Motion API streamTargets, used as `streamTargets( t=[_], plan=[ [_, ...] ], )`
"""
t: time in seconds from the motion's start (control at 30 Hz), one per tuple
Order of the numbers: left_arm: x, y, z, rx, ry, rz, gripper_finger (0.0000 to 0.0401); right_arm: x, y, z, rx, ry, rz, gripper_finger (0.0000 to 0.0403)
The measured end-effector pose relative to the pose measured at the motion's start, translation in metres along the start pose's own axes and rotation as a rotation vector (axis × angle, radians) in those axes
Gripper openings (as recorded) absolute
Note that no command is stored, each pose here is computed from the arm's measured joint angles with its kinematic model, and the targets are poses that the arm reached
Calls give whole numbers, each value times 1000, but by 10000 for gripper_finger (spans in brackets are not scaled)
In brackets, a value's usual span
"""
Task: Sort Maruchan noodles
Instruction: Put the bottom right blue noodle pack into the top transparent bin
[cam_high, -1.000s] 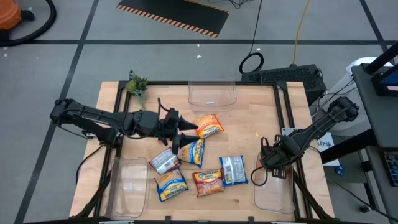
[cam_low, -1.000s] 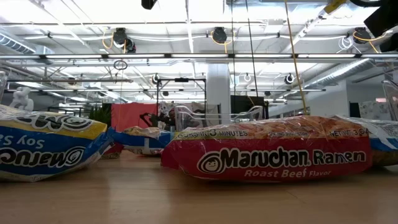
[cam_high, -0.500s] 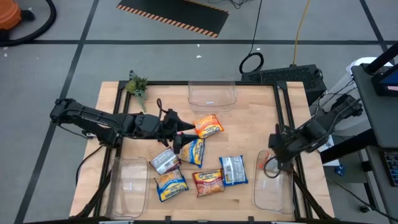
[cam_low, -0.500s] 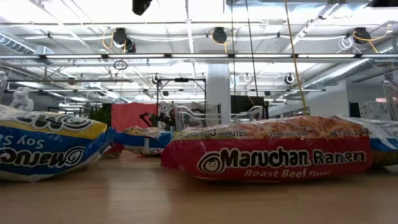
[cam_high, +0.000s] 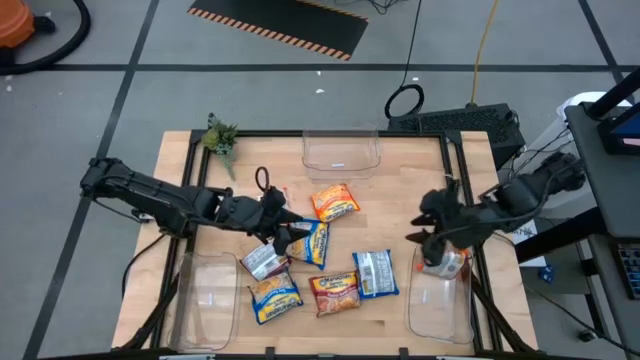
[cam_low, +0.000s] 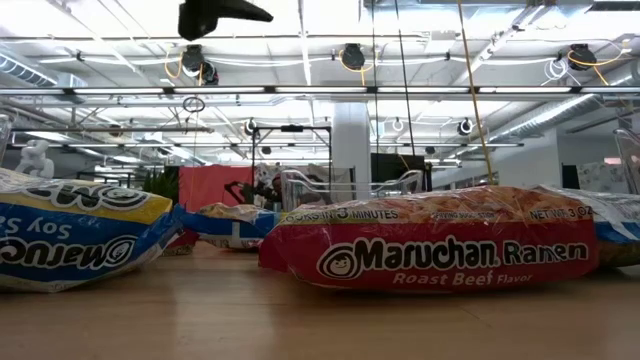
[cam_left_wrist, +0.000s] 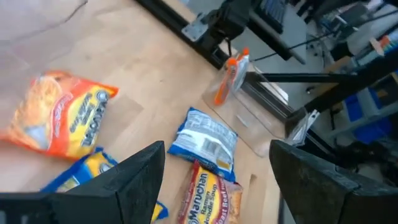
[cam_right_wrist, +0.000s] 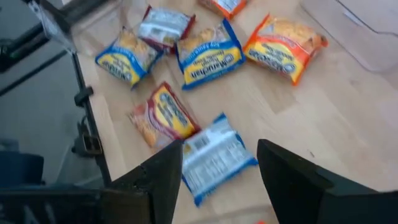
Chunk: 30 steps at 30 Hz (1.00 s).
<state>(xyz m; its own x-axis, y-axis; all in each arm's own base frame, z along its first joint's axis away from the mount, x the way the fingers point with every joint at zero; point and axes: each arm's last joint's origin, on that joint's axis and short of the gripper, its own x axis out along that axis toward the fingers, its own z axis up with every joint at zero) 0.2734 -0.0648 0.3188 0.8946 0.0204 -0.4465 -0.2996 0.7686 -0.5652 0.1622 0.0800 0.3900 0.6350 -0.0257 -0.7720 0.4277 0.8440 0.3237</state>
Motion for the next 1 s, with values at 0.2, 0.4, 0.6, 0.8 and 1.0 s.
streamTargets(
  t=[0.2, 0.4, 0.6, 0.8, 1.0],
  plan=[
    [-4, -3, -2, -18, 103, -108, 291, 35, 16, 19, 19, 54, 47, 199],
    [-3, 3, -2, 33, 209, -145, 291, 75, 22, 32, 69, 246, 109, 199],
    [-2, 13, -4, 89, 290, -112, 291, 119, 18, 37, 15, 480, 123, 199],
    [-4, 18, -10, 88, 363, -78, 291, 158, 17, 38, -211, 600, 209, 199],
    [3, 23, -17, 207, 406, -26, 291, 185, 12, 32, -551, 668, 281, 199]
  ],
)
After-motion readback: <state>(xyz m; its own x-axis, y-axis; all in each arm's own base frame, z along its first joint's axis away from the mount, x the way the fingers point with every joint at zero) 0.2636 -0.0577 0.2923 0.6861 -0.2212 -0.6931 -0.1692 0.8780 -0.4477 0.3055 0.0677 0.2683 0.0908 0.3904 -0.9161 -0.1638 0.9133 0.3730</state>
